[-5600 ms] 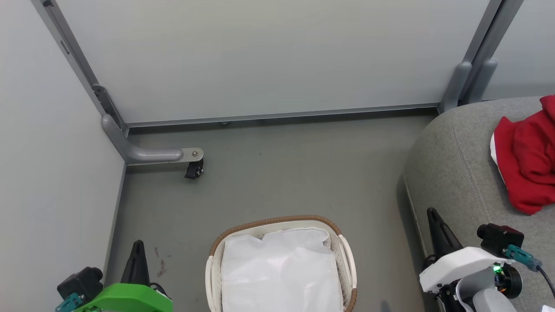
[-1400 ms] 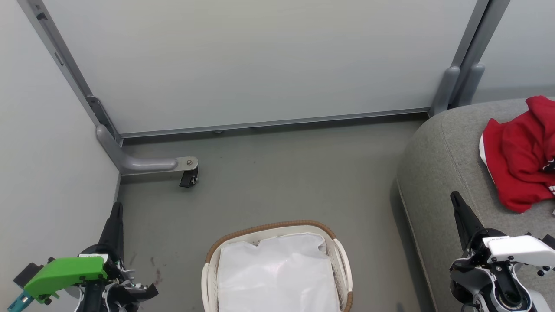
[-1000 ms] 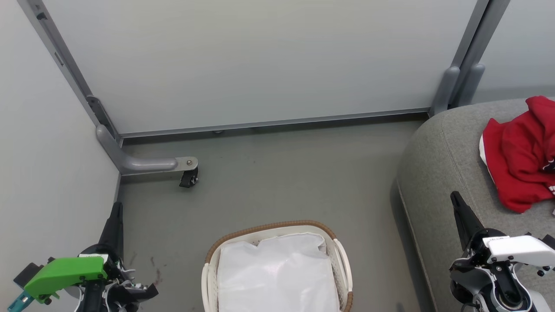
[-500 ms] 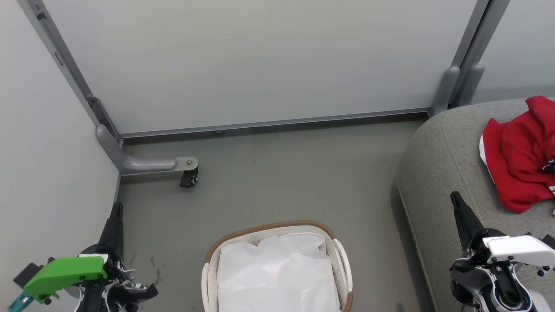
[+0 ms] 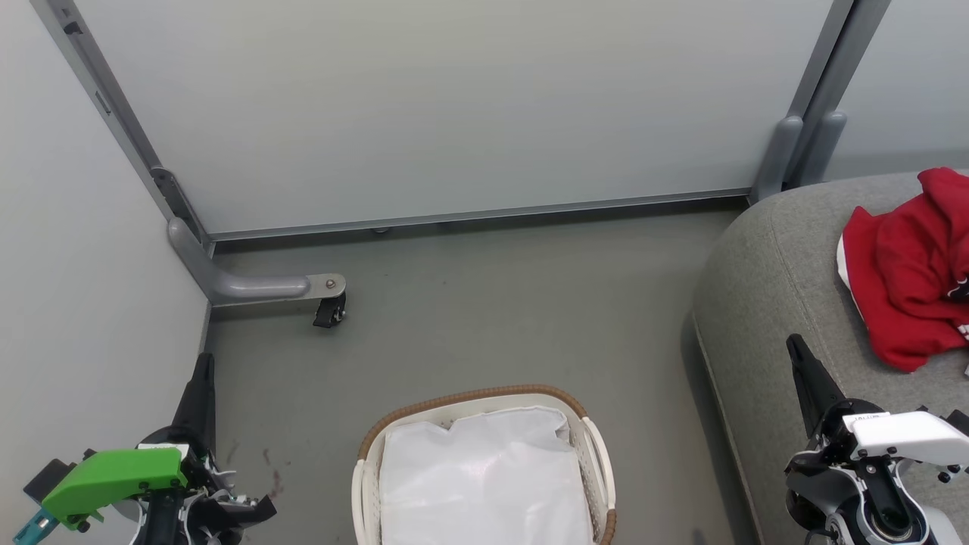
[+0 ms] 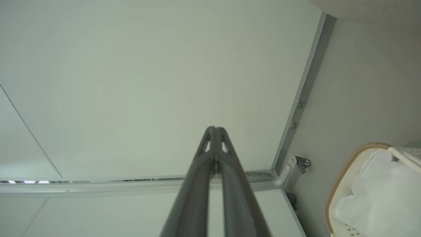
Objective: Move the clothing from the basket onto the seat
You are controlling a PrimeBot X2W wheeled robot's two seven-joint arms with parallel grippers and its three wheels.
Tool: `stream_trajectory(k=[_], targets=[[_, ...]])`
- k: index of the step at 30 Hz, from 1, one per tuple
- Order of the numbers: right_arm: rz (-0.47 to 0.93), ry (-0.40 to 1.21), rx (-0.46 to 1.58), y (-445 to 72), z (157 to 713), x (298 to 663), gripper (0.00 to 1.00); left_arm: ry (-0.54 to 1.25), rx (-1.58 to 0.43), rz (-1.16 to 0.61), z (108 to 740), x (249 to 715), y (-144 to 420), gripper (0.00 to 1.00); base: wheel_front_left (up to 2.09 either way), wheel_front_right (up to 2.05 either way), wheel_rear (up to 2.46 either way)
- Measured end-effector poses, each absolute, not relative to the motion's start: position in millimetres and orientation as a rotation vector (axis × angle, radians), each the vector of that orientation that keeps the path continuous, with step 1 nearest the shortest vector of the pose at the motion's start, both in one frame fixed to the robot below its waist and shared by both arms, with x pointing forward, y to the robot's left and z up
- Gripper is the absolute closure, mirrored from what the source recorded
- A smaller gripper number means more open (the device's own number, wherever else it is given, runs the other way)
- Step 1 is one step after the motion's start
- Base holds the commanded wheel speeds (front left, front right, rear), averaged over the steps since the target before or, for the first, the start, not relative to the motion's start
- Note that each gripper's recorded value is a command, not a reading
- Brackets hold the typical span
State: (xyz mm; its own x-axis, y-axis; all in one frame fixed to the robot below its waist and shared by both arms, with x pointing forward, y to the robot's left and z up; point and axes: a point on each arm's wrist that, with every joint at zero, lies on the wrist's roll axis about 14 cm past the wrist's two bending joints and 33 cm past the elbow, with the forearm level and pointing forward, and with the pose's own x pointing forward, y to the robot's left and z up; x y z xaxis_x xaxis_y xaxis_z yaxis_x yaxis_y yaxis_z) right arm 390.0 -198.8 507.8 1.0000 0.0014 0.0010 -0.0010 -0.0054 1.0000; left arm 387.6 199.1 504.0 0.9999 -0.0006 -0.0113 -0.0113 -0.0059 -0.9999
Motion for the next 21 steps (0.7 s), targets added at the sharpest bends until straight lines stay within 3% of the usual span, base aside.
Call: stream_trajectory(k=[21], targets=[[0.002,0.000,1.576,-198.8,507.9,390.0,1.00,0.009,-1.577,0.008,504.1,387.6,199.1,1.00,0.00,0.00,0.00]])
